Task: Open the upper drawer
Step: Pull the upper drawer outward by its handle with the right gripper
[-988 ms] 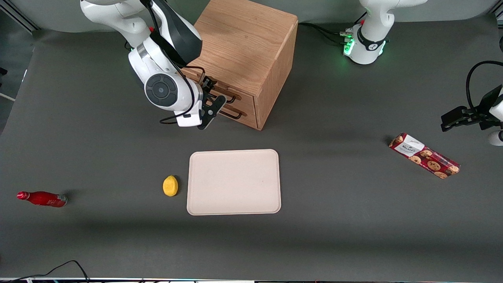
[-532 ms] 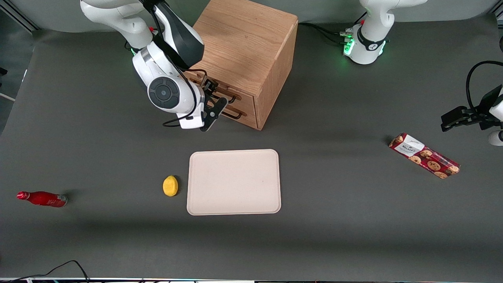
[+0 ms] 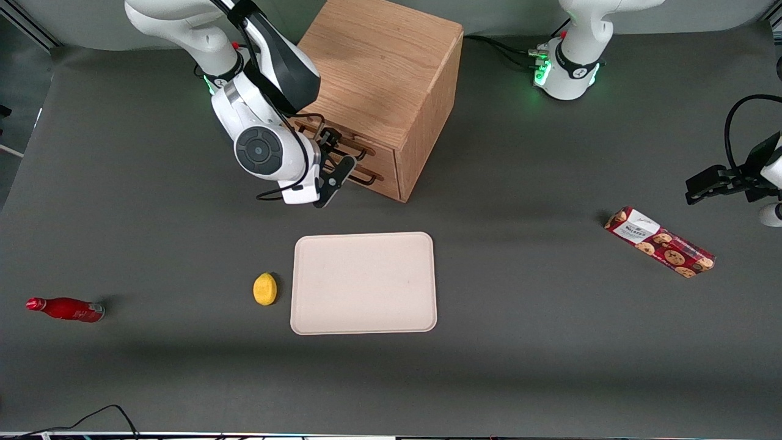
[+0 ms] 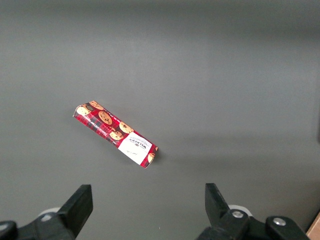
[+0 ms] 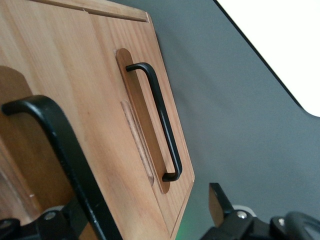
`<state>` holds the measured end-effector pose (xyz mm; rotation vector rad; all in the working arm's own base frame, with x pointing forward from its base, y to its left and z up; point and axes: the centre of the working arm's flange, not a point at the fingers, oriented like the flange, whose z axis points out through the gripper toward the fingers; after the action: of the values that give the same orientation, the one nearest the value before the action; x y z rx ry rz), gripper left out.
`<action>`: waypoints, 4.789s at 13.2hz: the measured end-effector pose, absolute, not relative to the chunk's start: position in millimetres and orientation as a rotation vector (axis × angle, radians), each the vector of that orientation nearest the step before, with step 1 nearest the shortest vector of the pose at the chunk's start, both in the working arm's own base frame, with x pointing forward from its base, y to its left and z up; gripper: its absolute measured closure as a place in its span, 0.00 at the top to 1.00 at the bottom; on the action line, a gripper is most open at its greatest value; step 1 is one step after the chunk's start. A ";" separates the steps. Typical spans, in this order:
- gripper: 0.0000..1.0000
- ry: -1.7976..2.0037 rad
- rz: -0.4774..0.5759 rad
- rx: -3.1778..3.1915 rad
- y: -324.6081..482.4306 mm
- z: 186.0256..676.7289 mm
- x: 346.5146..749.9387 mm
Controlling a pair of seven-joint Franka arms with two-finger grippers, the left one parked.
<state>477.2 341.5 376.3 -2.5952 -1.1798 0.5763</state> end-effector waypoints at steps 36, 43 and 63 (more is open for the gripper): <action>1.00 -1.109 0.377 -2.592 227.7 359.2 605.7; 1.00 -1.085 0.362 -2.582 213.0 351.7 622.0; 1.00 -1.076 0.293 -2.569 181.7 355.3 648.7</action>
<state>648.7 181.7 355.3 -2.5690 -1.0757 0.2932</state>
